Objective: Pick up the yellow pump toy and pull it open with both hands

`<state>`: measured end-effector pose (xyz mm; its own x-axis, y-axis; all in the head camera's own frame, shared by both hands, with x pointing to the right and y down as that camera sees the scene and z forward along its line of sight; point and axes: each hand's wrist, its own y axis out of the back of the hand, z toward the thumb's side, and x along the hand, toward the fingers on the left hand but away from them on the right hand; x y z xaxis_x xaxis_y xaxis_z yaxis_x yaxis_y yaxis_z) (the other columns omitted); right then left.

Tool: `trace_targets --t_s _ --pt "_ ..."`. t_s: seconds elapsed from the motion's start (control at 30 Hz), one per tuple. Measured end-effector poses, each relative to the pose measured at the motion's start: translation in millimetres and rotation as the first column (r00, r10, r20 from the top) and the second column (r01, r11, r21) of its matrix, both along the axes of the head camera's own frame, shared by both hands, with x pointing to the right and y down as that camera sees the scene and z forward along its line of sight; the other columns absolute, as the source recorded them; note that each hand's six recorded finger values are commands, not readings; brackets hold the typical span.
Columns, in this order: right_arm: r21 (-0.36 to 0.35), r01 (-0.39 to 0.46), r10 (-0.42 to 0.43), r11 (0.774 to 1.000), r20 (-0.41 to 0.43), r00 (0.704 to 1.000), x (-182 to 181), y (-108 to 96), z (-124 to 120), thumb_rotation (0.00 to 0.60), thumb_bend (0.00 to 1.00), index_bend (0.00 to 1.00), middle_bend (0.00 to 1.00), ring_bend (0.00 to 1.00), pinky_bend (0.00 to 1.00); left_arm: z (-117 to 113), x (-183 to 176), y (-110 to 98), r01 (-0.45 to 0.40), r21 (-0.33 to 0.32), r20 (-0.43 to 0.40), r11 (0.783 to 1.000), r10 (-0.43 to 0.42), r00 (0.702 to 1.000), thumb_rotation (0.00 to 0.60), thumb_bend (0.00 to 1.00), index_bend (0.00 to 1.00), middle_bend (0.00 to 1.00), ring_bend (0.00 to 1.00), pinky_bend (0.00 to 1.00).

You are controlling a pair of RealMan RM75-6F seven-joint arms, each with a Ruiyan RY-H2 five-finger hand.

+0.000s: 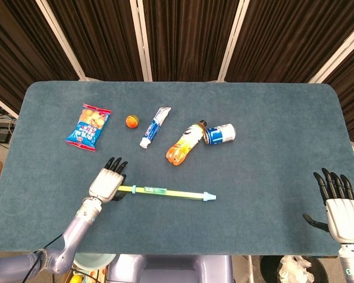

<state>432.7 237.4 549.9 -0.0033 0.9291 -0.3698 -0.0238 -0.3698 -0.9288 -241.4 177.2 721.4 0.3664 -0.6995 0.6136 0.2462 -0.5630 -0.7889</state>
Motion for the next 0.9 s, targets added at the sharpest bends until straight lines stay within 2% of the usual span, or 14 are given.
trace_targets --t_s 0.17,0.3,0.53,0.9 --pt "-0.001 -0.001 0.001 1.000 -0.002 1.000 0.2 0.1 0.4 0.600 0.14 0.06 0.00 0.00 0.00 -6.3 7.6 -0.2 -0.037 0.025 -0.030 0.999 0.037 0.999 0.600 0.39 0.60 0.13 0.00 0.08" --pt "-0.001 -0.001 0.001 1.000 -0.003 1.000 -0.1 0.2 0.6 0.600 0.14 0.07 0.00 0.00 0.00 -14.2 17.8 -0.5 -0.113 0.073 -0.054 0.991 0.117 0.992 0.600 0.39 0.61 0.14 0.00 0.08" --pt "-0.002 -0.004 0.004 1.000 -0.002 1.000 0.4 0.1 0.6 0.600 0.14 0.07 0.00 0.00 0.00 -29.2 41.6 3.6 -0.218 0.121 -0.142 0.968 0.234 0.962 0.600 0.39 0.62 0.14 0.00 0.08" --pt "-0.004 -0.002 0.002 1.000 -0.004 1.000 0.5 0.3 0.8 0.600 0.14 0.07 0.00 0.00 0.00 -53.5 71.5 8.6 -0.281 0.167 -0.255 0.945 0.317 0.914 0.600 0.39 0.62 0.15 0.00 0.08"
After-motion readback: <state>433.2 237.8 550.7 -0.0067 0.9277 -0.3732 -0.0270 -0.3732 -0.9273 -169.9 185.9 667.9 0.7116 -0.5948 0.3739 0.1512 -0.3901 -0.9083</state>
